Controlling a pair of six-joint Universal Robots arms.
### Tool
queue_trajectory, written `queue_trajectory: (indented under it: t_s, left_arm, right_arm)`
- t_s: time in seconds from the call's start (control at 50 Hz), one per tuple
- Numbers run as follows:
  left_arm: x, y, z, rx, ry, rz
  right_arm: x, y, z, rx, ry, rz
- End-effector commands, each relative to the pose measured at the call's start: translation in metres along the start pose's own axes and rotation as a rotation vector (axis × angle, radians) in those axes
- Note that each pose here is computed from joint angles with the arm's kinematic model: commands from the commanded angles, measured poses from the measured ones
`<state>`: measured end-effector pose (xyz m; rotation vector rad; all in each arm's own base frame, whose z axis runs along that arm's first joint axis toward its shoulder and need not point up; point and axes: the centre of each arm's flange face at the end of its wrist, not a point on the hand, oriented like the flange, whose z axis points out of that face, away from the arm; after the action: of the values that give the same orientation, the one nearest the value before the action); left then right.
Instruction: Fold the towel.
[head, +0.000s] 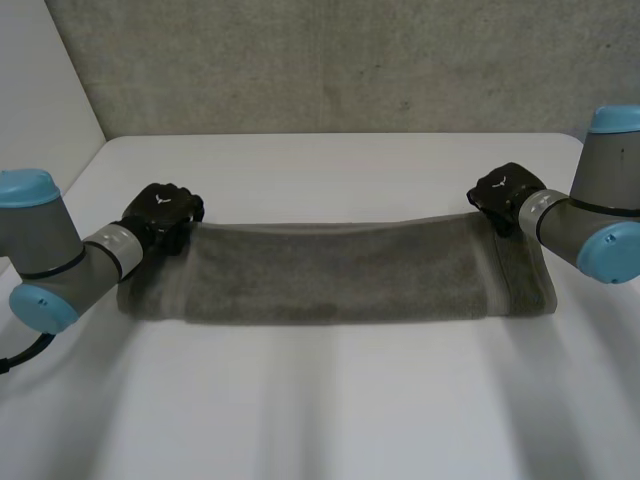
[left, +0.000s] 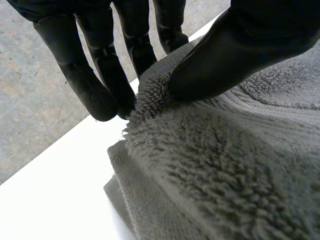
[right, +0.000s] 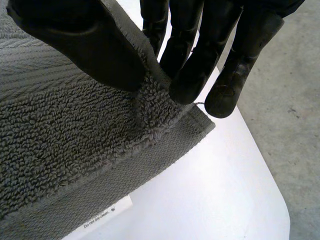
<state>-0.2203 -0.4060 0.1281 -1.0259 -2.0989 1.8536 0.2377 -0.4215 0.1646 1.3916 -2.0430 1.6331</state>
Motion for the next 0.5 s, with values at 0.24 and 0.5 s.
queue_trajectory:
  t_s: [0.24, 0.5]
  left_arm:
    - [0.007, -0.053, -0.024, 0.084, -0.009, -0.018]
    - [0.017, -0.089, -0.088, 0.139, -0.036, -0.093]
  right_arm:
    - [0.04, -0.056, -0.035, 0.149, 0.137, 0.135]
    - [0.015, -0.047, -0.106, 0.119, 0.126, 0.157]
